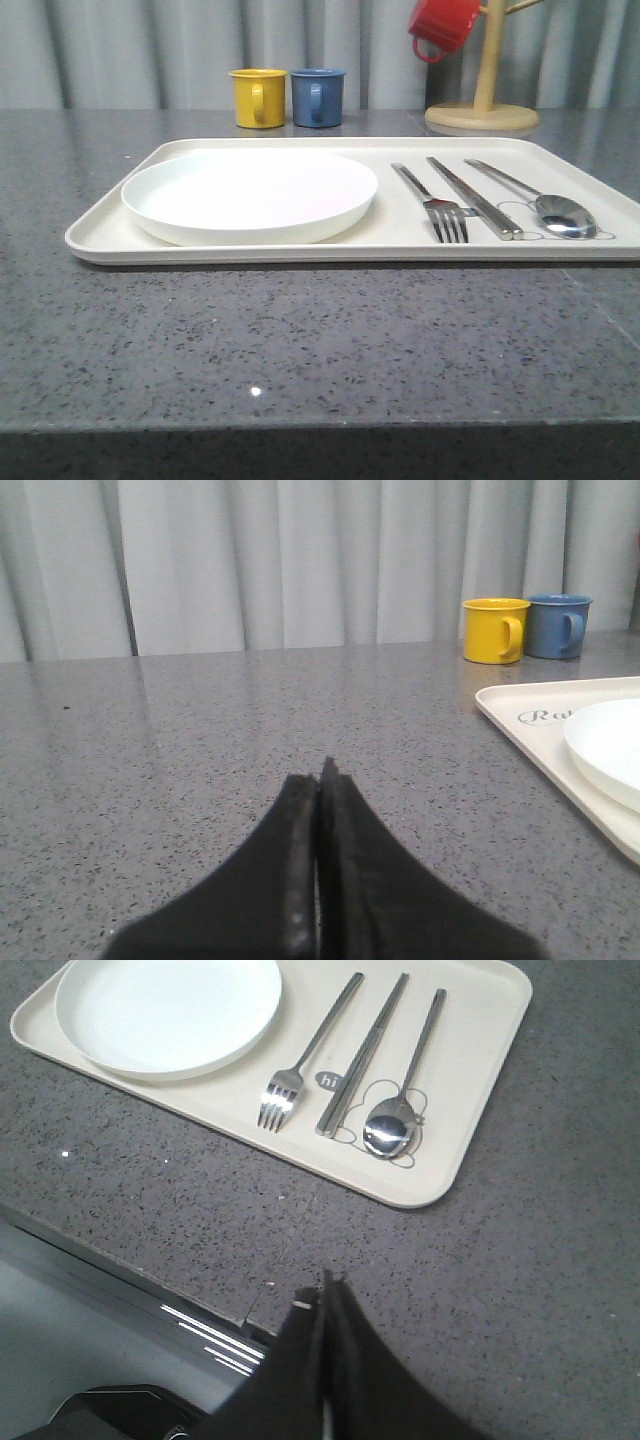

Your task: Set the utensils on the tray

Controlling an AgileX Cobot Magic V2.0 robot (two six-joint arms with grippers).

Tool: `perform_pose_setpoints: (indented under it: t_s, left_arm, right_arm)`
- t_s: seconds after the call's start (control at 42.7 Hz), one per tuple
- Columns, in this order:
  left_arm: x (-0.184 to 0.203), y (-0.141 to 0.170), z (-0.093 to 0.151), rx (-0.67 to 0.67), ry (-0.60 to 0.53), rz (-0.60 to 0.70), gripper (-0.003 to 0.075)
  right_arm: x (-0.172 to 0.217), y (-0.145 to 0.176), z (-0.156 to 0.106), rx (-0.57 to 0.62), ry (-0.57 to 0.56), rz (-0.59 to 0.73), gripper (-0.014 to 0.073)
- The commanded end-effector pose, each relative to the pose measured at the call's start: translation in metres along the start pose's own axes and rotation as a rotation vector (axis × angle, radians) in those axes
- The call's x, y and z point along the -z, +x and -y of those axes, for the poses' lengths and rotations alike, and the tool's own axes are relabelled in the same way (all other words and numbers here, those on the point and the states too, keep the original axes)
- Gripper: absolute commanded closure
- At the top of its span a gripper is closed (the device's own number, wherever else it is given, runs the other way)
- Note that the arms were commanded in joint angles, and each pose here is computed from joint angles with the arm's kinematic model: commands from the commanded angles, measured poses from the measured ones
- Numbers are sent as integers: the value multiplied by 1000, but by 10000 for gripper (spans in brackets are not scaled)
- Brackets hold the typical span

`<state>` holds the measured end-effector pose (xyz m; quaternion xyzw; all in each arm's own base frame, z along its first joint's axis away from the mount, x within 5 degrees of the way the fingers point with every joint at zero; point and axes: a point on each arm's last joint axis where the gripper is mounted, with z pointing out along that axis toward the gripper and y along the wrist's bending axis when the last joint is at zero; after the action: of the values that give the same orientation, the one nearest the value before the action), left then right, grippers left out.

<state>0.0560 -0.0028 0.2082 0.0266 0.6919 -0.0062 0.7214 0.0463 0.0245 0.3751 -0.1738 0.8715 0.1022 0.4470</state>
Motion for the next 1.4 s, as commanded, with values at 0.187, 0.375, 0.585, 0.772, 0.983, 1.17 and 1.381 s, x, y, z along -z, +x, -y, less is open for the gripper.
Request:
perform_pose_setpoints:
  t_s: [0.187,0.375,0.585,0.772,0.983,1.17,1.381]
  left_arm:
    - [2,-4,-1,-2,-10,82,741]
    - [2,-4,-1,-16,-10,84,741]
    - [2,-4,-1,-16,-10,86,741]
    - [2,-4,-1,-16,-10,86,741]
    - [2,-4,-1,-16,-10,86,741]
    - [2,-4,-1,-16,-10,86,741]
    - [2,-4,-1,-16,-10,86,741]
  right_arm:
    - [4,-11,0,0,8,83,708]
    - [4,-11,0,0,8,83,708]
    - [4,-11,0,0,8,83,708]
    - [4,-11,0,0,8,83,708]
    - [4,-11,0,0,8,83,708]
    - [4,-11,0,0,8,83,708]
    - [4,-11,0,0,8,83,708]
